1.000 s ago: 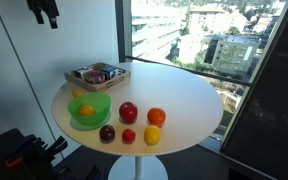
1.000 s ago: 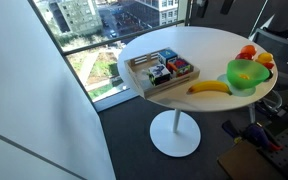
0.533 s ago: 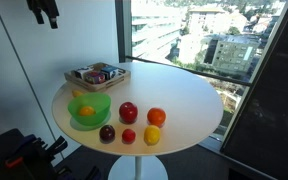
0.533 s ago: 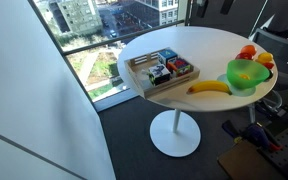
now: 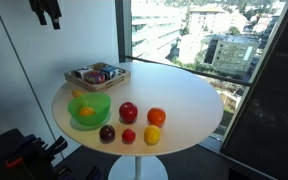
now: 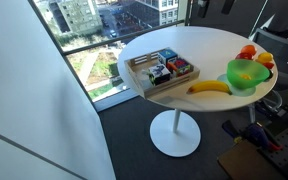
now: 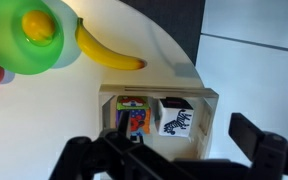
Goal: Put the red apple in the green bowl
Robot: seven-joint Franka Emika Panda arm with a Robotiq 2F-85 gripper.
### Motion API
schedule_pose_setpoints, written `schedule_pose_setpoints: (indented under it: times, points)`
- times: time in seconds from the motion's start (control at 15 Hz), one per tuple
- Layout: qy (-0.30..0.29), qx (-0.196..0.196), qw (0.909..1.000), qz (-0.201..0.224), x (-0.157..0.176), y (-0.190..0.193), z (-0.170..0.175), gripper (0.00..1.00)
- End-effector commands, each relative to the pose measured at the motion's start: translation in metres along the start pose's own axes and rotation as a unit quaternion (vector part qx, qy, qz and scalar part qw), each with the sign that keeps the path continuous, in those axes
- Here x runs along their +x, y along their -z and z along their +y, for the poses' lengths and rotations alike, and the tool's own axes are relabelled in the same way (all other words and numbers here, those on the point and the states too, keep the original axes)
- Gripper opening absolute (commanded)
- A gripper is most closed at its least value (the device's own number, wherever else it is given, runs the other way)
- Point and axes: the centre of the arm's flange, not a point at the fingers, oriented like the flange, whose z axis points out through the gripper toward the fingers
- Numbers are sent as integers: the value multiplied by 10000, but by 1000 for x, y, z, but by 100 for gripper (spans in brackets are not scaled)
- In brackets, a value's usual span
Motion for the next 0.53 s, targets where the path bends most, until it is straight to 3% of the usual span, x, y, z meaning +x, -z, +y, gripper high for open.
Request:
schedule_pose_setpoints:
  times: [0.0, 0.47]
  points:
    - [-191, -213, 9996, 78, 8, 12, 14, 100]
    - [-603, -680, 9957, 177, 19, 10, 52, 100]
